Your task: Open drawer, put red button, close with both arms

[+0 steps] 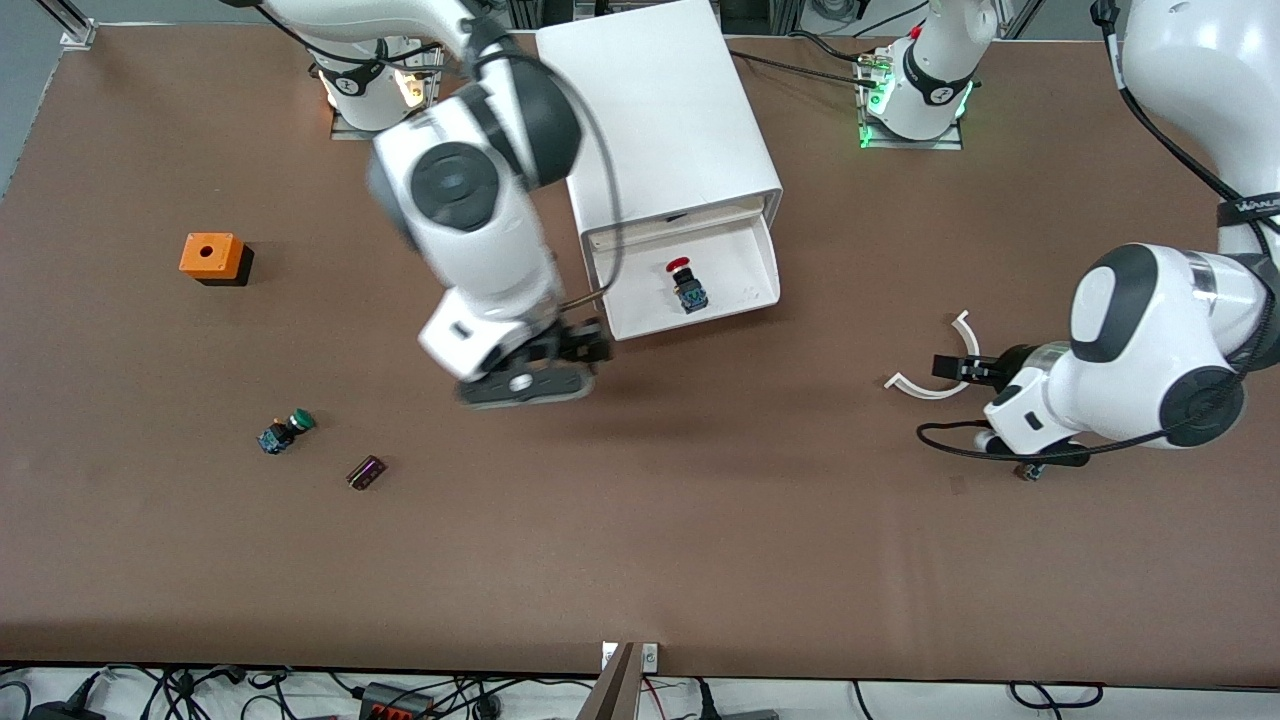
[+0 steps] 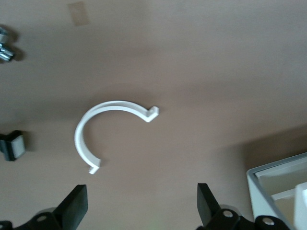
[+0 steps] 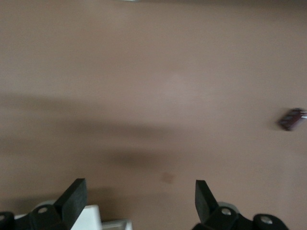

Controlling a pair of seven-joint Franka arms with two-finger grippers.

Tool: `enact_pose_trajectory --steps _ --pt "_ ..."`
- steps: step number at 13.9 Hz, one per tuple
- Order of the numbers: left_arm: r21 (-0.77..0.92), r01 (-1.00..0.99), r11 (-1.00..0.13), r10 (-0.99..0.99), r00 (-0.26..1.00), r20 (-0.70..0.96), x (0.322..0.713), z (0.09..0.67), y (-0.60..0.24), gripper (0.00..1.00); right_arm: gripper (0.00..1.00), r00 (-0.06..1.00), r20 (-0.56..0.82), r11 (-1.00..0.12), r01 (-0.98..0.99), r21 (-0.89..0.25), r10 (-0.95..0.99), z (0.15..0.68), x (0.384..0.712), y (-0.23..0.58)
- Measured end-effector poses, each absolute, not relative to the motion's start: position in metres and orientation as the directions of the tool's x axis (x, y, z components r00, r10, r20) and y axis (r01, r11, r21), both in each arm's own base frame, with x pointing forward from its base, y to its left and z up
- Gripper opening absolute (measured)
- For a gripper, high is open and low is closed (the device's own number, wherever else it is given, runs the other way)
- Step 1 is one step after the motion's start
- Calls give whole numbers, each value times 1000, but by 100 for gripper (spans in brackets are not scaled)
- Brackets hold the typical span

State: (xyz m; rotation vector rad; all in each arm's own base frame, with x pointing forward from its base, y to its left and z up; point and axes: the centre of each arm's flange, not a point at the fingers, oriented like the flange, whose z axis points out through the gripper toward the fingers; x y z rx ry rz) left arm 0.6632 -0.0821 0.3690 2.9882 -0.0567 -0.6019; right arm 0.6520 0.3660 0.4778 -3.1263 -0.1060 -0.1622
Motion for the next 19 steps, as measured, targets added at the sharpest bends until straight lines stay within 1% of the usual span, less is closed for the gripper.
enact_pose_trajectory --steps 2,3,5,8,10,12,15,17,19 --pt "106 73 -992 28 926 -376 662 371 -119 100 100 994 82 -997 65 40 68 485 678 297" --pt "102 102 -989 57 926 -372 660 371 -141 100 100 995 50 -995 78 55 81 487 686 266" --pt "93 141 -986 102 936 -337 653 372 -199 100 100 997 -6 -995 75 70 74 492 693 214" --pt "82 242 -967 214 941 -261 630 360 -297 100 100 1000 -8 -998 24 66 23 511 699 159" --pt "109 250 -962 223 952 -210 611 334 -338 100 100 1000 -2 -998 -9 55 -9 528 697 135" --pt "118 238 -964 212 957 -195 596 312 -356 100 100 999 -33 -998 -41 51 -43 538 692 112" --pt "110 293 -950 269 944 -192 575 290 -378 100 100 995 -62 -997 -81 11 -81 547 685 46" --pt "78 278 -958 255 941 -221 553 278 -393 100 100 993 -73 -996 -90 -11 -89 556 671 -5" --pt "42 245 -969 225 937 -265 528 277 -410 100 100 994 -67 -995 -93 -33 -91 571 654 -35"
